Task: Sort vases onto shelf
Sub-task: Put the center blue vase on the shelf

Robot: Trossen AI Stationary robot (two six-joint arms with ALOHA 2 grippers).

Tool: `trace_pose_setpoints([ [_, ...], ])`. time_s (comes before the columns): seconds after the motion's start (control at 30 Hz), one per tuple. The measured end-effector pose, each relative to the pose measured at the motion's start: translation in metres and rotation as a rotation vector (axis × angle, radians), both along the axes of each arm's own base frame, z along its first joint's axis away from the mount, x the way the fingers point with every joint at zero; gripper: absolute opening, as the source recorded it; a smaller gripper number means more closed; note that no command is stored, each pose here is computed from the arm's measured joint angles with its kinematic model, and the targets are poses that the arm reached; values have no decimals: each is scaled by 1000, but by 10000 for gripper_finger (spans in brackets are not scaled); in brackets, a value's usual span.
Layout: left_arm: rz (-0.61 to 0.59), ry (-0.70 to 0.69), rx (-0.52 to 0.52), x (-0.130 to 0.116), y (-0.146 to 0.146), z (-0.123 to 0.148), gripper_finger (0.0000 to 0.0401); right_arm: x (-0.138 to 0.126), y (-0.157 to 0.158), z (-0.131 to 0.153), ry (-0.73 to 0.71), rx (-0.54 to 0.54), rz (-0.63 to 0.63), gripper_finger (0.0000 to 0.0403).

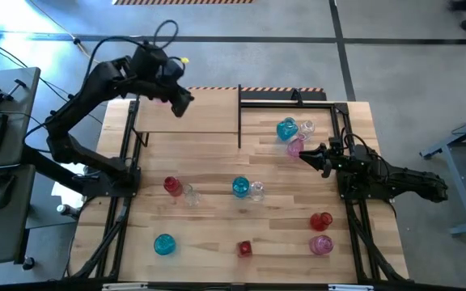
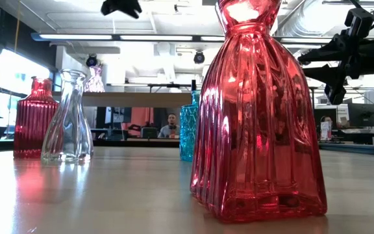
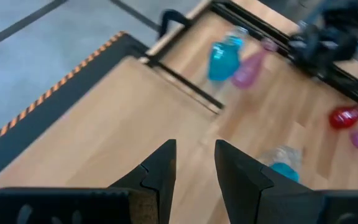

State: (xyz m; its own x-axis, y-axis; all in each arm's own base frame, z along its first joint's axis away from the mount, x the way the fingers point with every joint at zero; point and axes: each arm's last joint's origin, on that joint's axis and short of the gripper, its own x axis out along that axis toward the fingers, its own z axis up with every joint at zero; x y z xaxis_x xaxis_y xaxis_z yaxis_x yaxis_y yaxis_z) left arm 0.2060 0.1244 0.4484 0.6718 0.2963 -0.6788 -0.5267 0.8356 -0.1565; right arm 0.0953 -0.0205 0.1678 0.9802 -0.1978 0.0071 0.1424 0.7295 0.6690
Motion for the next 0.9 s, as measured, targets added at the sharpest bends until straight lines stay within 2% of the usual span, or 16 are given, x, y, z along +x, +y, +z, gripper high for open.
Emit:
trace_pose_setpoints([
  [0.4,-242,-65,31,28,-51,5,101,0,0,0,0,0,0,117],
  [0.7,-338,-106,17,45,-77,5,101,0,0,0,0,0,0,117],
  [0.9,-334,-80,-41,62,-90,-5,101,0,0,0,0,0,0,117],
])
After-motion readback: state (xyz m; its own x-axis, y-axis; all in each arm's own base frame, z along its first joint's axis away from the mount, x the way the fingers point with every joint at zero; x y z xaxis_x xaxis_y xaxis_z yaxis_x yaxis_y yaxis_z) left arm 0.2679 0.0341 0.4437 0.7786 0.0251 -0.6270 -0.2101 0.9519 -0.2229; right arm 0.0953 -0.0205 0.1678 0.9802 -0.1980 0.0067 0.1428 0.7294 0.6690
